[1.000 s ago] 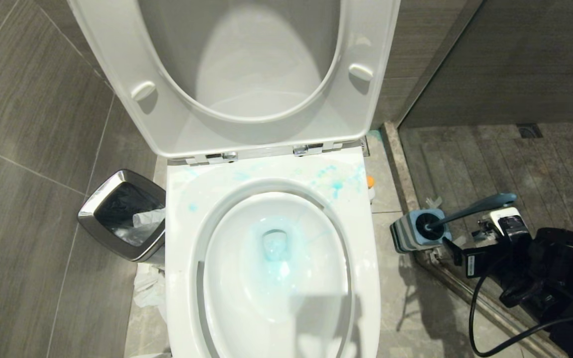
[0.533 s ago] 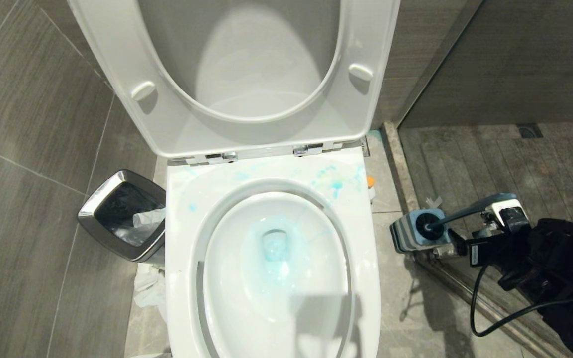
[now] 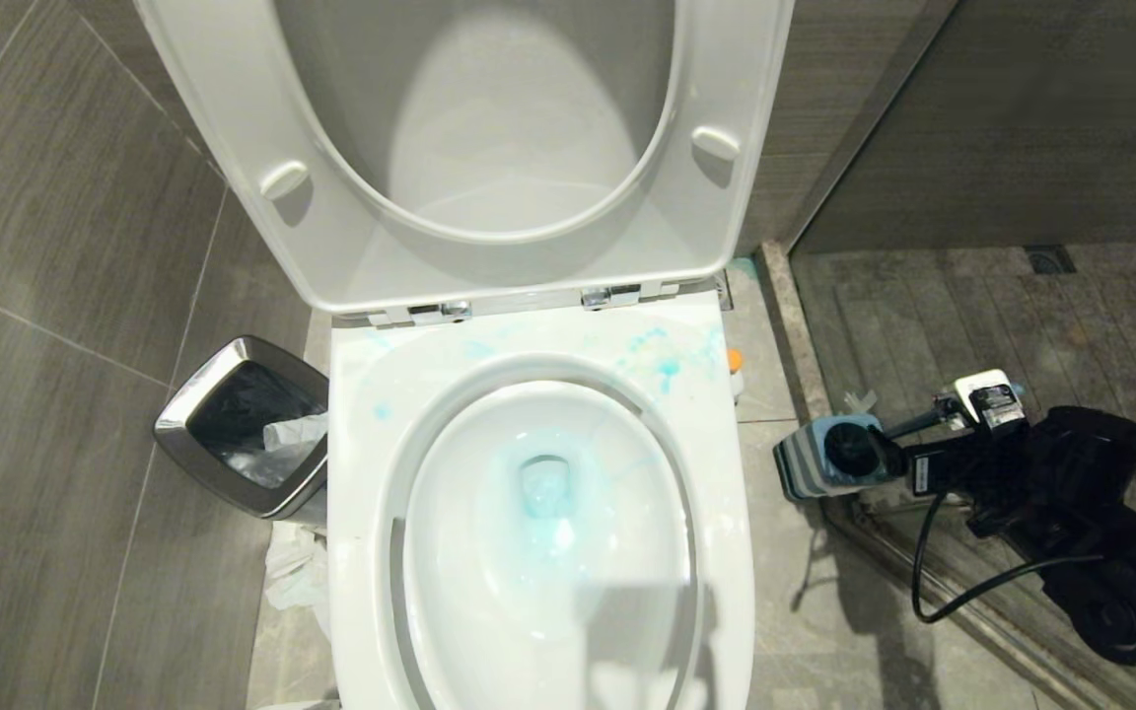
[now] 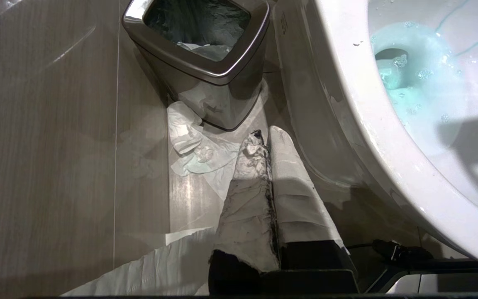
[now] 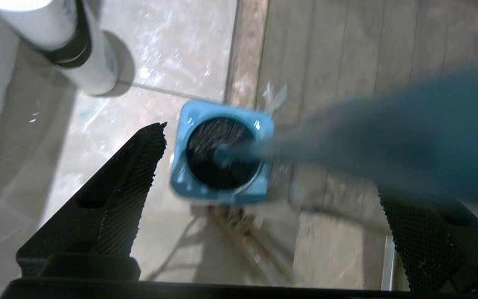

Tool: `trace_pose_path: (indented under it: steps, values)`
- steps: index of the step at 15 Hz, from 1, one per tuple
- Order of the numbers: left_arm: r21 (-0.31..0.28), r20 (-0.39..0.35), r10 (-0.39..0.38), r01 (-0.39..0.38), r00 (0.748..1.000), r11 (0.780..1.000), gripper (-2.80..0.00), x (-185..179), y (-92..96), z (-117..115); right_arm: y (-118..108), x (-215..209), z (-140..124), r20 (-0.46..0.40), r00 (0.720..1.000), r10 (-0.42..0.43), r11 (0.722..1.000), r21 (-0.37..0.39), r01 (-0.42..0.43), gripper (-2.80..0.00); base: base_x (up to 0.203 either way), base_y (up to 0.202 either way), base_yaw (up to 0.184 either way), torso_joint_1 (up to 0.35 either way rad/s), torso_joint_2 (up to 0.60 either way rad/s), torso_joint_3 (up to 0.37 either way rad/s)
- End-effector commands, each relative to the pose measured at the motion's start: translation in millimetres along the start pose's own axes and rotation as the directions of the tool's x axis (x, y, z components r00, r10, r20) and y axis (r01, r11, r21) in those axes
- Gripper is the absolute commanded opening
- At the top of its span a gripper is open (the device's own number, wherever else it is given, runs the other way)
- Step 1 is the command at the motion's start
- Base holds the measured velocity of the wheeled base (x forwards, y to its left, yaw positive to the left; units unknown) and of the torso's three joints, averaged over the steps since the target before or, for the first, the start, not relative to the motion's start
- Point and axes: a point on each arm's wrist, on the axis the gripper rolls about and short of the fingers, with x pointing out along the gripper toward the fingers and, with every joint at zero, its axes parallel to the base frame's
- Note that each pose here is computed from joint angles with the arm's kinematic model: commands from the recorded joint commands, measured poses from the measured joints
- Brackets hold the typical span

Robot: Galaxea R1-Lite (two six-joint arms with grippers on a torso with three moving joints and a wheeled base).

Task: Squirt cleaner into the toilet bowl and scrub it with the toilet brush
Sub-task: Scrub the toilet bowl

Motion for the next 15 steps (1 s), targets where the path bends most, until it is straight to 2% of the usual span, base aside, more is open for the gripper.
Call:
trace_pose_path:
  steps: [1, 6, 7, 11, 15]
  values:
    - [0.0, -0.001, 0.001, -0.001, 1.0, 1.0, -2.8, 0.0, 0.0, 0.1, 0.7, 14.6, 0.7, 0.032, 0.999, -0.009, 1.0, -0.019, 0.01, 0.0, 0.0, 0.0, 0.0, 0.0, 0.0, 0.0]
    - [0.0, -0.001, 0.001, -0.001, 1.0, 1.0, -2.8, 0.0, 0.0, 0.1, -1.0, 35.5, 10.0, 0.109, 0.994, -0.03, 0.998, -0.057, 0.037, 0.0, 0.0, 0.0, 0.0, 0.0, 0.0, 0.0]
    - [0.0, -0.002, 0.0, 0.0, 1.0, 1.0, -2.8, 0.2, 0.0, -0.3, -1.4, 36.4, 11.2, 0.126, 0.991, -0.036, 0.997, -0.057, 0.043, -2.8, 0.0, 0.0, 0.0, 0.0, 0.0, 0.0]
    - [0.0, -0.001, 0.0, 0.0, 1.0, 1.0, -2.8, 0.1, 0.0, -0.1, -2.7, 34.1, 15.5, 0.154, 0.987, -0.041, 0.992, -0.109, 0.059, -2.8, 0.0, 0.0, 0.0, 0.0, 0.0, 0.0]
    - [0.0, -0.001, 0.001, -0.001, 1.0, 1.0, -2.8, 0.0, 0.0, 0.1, -3.0, 31.0, 17.6, 0.171, 0.984, -0.045, 0.989, -0.129, 0.068, -2.8, 0.0, 0.0, 0.0, 0.0, 0.0, 0.0]
